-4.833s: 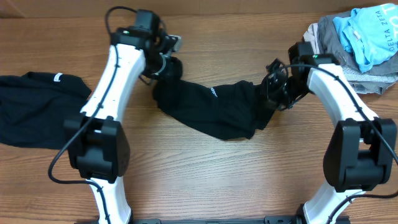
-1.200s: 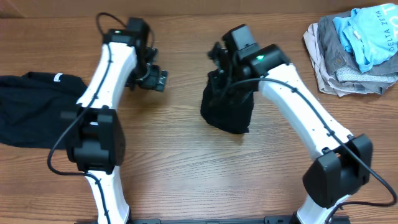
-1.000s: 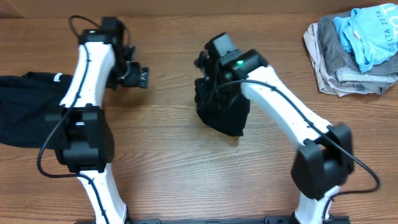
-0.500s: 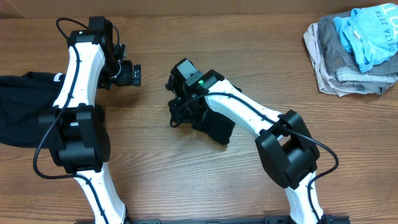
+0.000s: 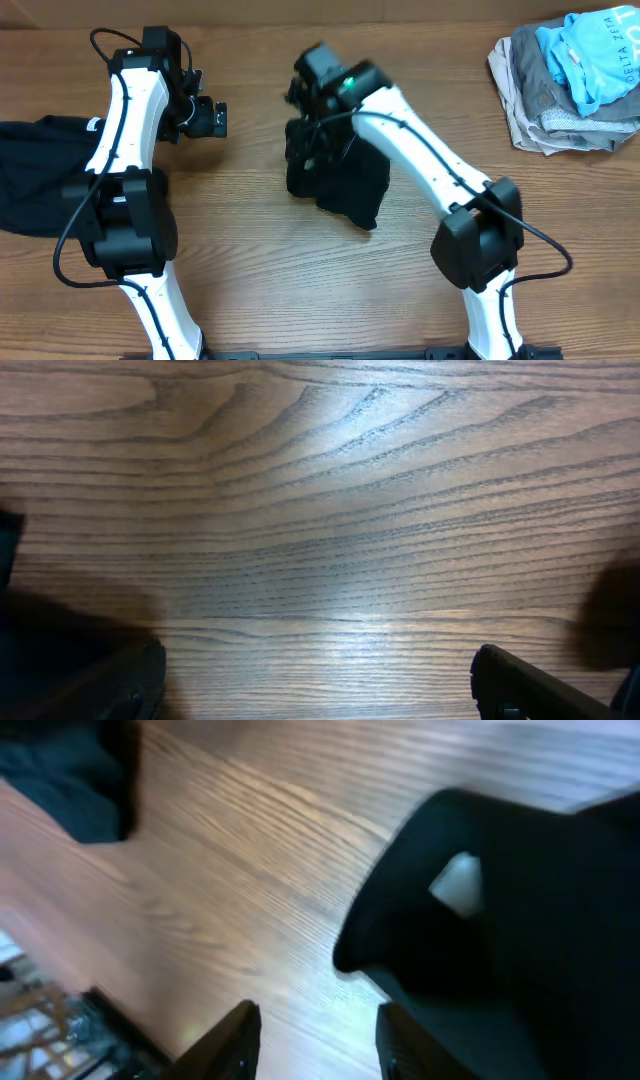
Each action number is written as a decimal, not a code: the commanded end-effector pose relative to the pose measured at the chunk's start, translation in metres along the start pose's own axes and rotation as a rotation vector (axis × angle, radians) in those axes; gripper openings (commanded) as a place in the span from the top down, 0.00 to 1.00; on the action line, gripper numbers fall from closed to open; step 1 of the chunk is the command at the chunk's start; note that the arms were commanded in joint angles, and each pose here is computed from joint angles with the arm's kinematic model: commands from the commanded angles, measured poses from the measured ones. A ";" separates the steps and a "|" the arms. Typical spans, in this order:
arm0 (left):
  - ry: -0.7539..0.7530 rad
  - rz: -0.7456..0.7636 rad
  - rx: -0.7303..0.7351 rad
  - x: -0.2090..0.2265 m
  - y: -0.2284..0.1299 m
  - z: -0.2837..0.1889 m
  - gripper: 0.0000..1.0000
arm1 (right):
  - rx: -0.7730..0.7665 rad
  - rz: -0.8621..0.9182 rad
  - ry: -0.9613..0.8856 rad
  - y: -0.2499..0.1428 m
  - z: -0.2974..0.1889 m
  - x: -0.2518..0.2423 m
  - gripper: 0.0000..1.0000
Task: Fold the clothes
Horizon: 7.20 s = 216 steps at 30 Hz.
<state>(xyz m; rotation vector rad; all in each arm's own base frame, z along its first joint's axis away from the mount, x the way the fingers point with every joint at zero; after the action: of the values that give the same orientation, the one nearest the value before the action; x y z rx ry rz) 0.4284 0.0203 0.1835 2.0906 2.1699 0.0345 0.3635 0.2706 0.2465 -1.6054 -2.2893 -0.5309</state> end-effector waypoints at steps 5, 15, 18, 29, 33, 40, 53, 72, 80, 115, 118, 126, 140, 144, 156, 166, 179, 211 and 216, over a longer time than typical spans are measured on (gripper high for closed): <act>-0.015 -0.004 -0.026 -0.002 0.003 -0.006 0.00 | -0.046 0.140 -0.154 -0.002 -0.058 -0.032 0.32; -0.015 0.003 -0.026 -0.002 0.003 -0.006 0.00 | 0.114 0.181 -0.233 -0.021 -0.021 -0.060 0.35; -0.015 0.003 -0.026 -0.002 0.003 -0.006 0.00 | 0.135 0.141 -0.234 -0.024 -0.007 -0.057 0.36; -0.015 0.003 -0.025 -0.002 0.003 -0.006 0.00 | -0.040 0.058 -0.251 0.000 0.022 -0.059 0.96; -0.016 0.003 -0.024 -0.002 0.003 -0.006 0.00 | -0.169 -0.012 -0.245 0.019 0.023 -0.056 0.96; -0.016 0.003 -0.024 -0.002 0.003 -0.006 0.00 | -0.196 -0.033 -0.227 0.031 0.045 -0.058 0.96; -0.019 0.003 -0.021 -0.003 0.003 -0.006 0.00 | -0.029 -0.019 -0.148 0.011 0.054 -0.040 0.96; -0.019 0.003 -0.021 -0.003 0.003 -0.006 0.00 | -0.029 0.184 -0.244 -0.013 0.003 -0.087 0.75; -0.019 0.002 -0.020 -0.003 0.003 -0.006 0.00 | 0.030 0.267 -0.193 -0.047 0.080 -0.122 0.88; -0.053 0.034 -0.013 -0.009 0.002 -0.005 0.00 | 0.102 0.388 -0.009 -0.058 0.010 -0.143 0.00; -0.053 0.041 -0.012 -0.009 0.001 -0.005 0.00 | 0.081 0.390 0.000 -0.062 0.029 -0.152 0.00; -0.053 0.041 -0.012 -0.009 0.002 -0.005 0.00 | -0.007 0.412 0.125 -0.066 0.072 -0.155 0.00; -0.053 0.041 -0.011 -0.009 0.002 -0.004 0.00 | -0.170 0.423 0.363 -0.047 0.101 -0.123 0.96; -0.054 0.040 -0.006 -0.009 0.002 -0.003 0.00 | -0.243 0.369 0.429 -0.035 0.086 -0.123 0.96; -0.054 0.038 0.008 -0.008 -0.002 0.009 0.00 | -0.629 0.343 0.431 -0.028 -0.075 -0.177 0.96; -0.055 0.037 0.015 -0.007 -0.004 0.016 0.00 | -0.928 0.370 0.319 -0.048 -0.176 -0.254 0.96; -0.091 0.021 -0.013 -0.016 0.000 0.016 0.00 | -1.287 0.355 0.016 -0.054 -0.292 -0.311 0.96; -0.122 0.074 -0.020 -0.064 -0.001 0.019 0.00 | -1.299 0.662 0.048 -0.089 -0.205 -0.522 0.38; -0.119 0.081 -0.021 -0.066 -0.001 0.019 0.00 | -1.321 0.656 0.059 -0.105 -0.233 -0.513 0.24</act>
<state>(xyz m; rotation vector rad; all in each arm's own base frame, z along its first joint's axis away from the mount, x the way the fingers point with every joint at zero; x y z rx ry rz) 0.4330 -0.0455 0.1731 2.1172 2.0006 -0.0383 0.4539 -0.2850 0.1733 -2.5737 -1.0254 -1.9431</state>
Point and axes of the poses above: each gripper's point midway between its finger pads, its own z axis out along the fingers, its own x axis along the line the jaws close on, y = z × x, the point moved 10 cm from there along -z, back along the fingers, and after that the axes turned 1 degree about z, right-handed, at the moved point
